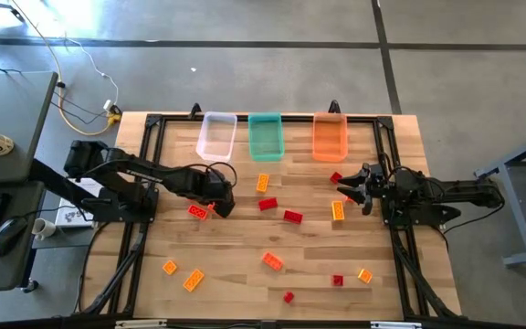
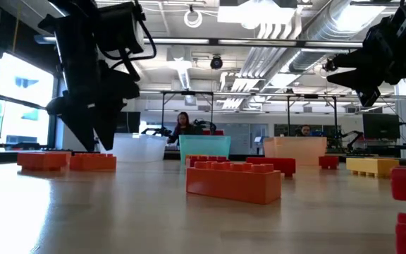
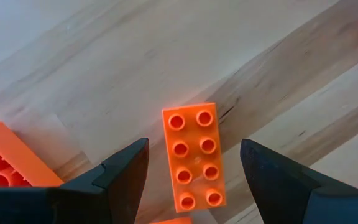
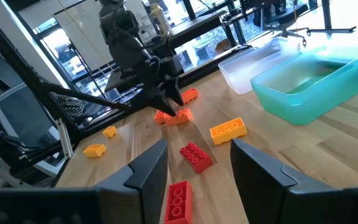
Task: Sort & place blocks by color
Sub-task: Put the orange game piece into the transparent bin
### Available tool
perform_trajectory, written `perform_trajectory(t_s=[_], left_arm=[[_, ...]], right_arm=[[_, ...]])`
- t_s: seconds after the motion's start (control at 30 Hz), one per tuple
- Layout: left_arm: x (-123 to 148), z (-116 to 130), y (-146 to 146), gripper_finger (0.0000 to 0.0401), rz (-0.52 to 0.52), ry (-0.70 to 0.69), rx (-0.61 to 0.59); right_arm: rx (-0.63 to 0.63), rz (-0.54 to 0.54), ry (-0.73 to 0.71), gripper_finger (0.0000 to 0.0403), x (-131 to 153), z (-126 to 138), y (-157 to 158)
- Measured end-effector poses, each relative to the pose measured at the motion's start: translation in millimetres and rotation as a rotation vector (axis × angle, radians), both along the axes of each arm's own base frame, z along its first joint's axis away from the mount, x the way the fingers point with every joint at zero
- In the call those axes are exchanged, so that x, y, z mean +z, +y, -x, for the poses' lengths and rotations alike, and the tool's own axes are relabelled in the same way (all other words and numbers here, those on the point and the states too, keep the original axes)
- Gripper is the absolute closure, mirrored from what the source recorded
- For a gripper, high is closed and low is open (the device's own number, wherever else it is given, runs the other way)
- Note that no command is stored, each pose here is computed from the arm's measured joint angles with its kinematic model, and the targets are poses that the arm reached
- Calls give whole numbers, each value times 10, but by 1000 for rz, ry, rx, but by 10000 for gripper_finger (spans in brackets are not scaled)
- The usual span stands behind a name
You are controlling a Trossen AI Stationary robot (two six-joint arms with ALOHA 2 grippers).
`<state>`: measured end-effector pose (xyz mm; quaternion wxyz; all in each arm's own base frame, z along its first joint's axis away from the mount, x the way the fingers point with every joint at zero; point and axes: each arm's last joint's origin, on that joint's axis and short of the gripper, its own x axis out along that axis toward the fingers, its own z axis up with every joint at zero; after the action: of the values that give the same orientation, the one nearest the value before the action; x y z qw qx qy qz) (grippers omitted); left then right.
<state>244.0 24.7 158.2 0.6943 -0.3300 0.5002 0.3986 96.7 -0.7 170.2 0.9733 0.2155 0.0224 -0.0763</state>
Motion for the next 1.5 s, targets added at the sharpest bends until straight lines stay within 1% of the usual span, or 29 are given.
perform_trajectory(t_s=[0.53, 0.67, 0.83, 0.9, 0.93, 1.1, 1.2, 1.33, 1.5], left_arm=[[-277, -68, -11, 162, 17, 108, 16], [-298, -80, -12, 189, 20, 113, -11], [-280, -87, -11, 257, 23, 108, -90], [-263, -81, -4, 284, 25, 109, -126], [-257, -79, 3, 289, 24, 111, -143], [-191, -56, 6, 289, 39, 91, -213], [-87, -48, 17, 289, 19, 46, -260], [81, -23, 68, 289, -39, -23, -296], [316, 54, 201, 289, -143, -98, -327]], right_arm=[[0, 0, 1, 242, -2, 0, 0], [0, 0, 1, 242, -1, 0, 0], [0, 0, 1, 242, -1, 0, 0], [0, 0, 0, 242, 0, 0, 0], [0, 0, 0, 242, 0, 0, 0], [0, 0, 1, 242, -1, 0, 0], [0, 0, 0, 242, 0, 0, 0], [0, 0, 0, 242, 0, 0, 0], [0, 0, 1, 242, -1, -1, 0]])
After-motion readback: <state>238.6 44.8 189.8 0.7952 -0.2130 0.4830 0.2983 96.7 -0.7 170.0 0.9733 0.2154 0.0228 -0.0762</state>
